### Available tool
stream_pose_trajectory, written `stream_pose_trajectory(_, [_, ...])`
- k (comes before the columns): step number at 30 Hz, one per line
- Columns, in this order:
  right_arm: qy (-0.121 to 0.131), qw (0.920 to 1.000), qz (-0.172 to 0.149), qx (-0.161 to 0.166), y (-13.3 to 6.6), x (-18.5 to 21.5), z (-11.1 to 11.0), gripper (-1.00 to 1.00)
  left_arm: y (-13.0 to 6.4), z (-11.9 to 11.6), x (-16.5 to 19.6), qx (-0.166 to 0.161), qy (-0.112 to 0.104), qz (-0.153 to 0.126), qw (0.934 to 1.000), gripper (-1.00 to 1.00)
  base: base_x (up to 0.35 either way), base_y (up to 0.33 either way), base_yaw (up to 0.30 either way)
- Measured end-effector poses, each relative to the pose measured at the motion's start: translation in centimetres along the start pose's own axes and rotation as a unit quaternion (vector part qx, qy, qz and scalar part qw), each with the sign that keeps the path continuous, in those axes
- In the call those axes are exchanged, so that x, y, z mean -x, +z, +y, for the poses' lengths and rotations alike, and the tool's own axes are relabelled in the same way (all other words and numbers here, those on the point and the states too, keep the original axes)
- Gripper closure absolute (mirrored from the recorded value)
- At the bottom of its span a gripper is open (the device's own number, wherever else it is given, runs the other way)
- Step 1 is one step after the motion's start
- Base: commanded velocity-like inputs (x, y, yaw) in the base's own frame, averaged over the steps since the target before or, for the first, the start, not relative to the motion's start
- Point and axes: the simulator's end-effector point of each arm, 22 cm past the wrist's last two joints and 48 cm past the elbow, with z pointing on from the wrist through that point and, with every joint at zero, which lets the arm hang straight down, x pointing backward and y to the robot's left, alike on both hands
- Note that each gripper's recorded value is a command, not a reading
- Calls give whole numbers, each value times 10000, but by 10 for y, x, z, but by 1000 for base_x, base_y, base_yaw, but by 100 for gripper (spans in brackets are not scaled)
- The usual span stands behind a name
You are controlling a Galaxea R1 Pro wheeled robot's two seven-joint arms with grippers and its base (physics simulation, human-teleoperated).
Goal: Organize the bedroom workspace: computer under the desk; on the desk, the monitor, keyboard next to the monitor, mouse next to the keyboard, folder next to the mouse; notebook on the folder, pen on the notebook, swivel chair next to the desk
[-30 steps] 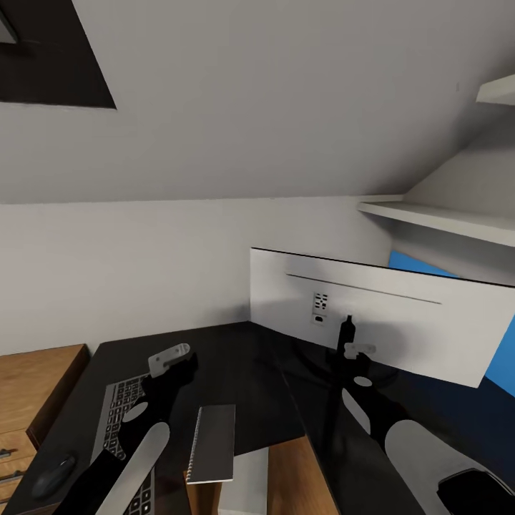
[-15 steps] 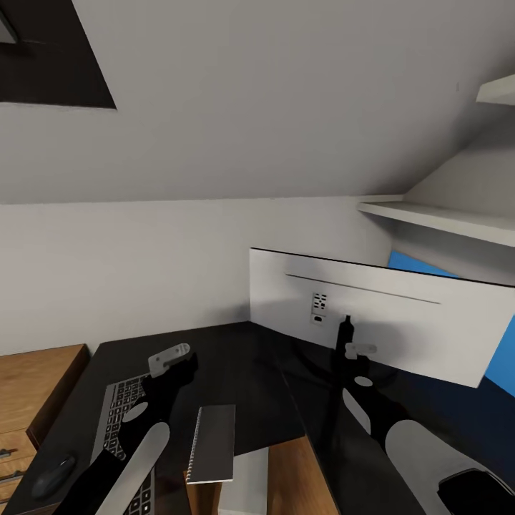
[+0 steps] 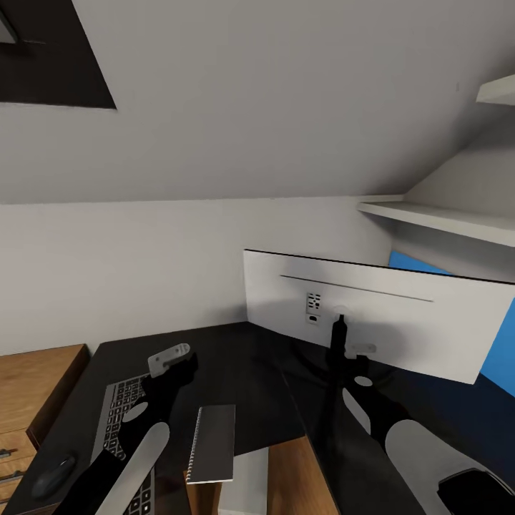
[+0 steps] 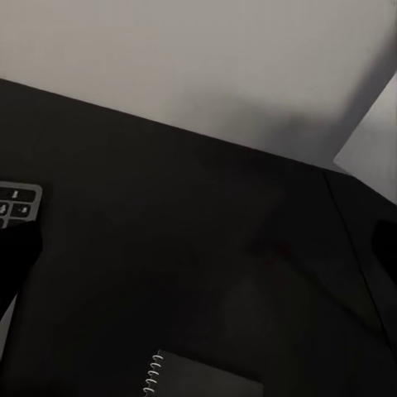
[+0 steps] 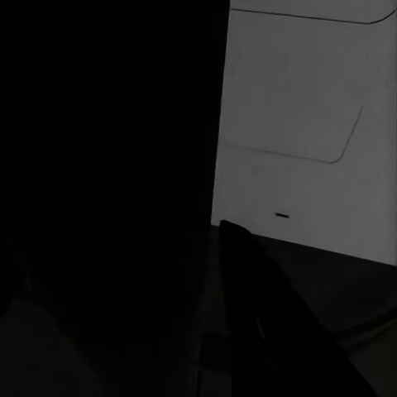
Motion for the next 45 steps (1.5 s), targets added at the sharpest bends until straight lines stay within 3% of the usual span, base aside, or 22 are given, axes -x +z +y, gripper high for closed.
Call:
stream_pose_trajectory(20, [25,10000,3,0,0,0,0,100,0,-1,-1,-7,-1,14,10000,-100,-9,0,0])
stream_pose_trajectory(45, [60,10000,12,0,1,-1,-1,100,1,-1,-2,-8,4,20,10000,-100,-326,0,0])
